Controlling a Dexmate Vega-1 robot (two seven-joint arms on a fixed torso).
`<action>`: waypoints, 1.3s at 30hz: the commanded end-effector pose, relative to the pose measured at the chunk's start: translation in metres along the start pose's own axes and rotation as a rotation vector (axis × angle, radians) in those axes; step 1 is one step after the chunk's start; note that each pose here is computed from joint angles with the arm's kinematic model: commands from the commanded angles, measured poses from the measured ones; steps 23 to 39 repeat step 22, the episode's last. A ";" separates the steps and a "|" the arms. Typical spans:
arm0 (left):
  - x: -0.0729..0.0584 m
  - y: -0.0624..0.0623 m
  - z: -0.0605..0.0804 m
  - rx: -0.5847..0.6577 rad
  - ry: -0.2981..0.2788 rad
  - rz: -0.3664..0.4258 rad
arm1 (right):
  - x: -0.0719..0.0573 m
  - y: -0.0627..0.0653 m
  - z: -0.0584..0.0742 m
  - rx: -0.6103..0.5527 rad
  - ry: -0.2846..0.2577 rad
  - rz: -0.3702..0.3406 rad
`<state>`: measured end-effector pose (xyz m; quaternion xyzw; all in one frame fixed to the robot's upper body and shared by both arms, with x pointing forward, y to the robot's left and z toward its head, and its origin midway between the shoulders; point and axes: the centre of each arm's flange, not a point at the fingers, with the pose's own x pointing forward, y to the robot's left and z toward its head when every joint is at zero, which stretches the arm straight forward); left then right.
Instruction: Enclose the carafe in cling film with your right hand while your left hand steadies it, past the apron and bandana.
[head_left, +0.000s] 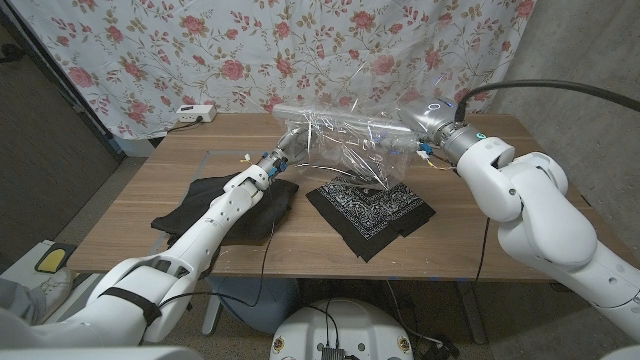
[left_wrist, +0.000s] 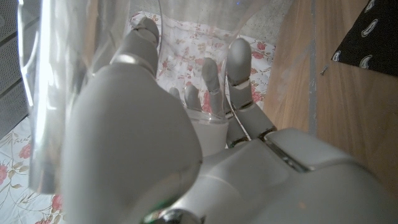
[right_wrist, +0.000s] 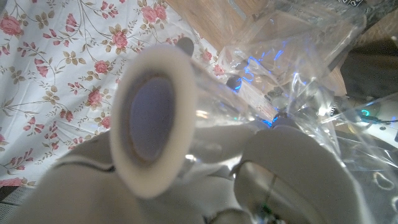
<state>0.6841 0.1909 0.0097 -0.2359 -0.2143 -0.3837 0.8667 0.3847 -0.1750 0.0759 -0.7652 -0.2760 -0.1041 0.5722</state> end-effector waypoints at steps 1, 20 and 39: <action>0.001 -0.004 0.001 0.004 -0.009 -0.009 | -0.005 0.003 -0.001 0.004 0.010 0.002; -0.018 -0.004 -0.001 0.004 -0.021 0.006 | -0.014 0.008 0.008 0.015 0.007 0.011; -0.019 -0.005 -0.002 0.008 -0.026 0.009 | -0.014 0.010 0.008 0.016 0.002 0.012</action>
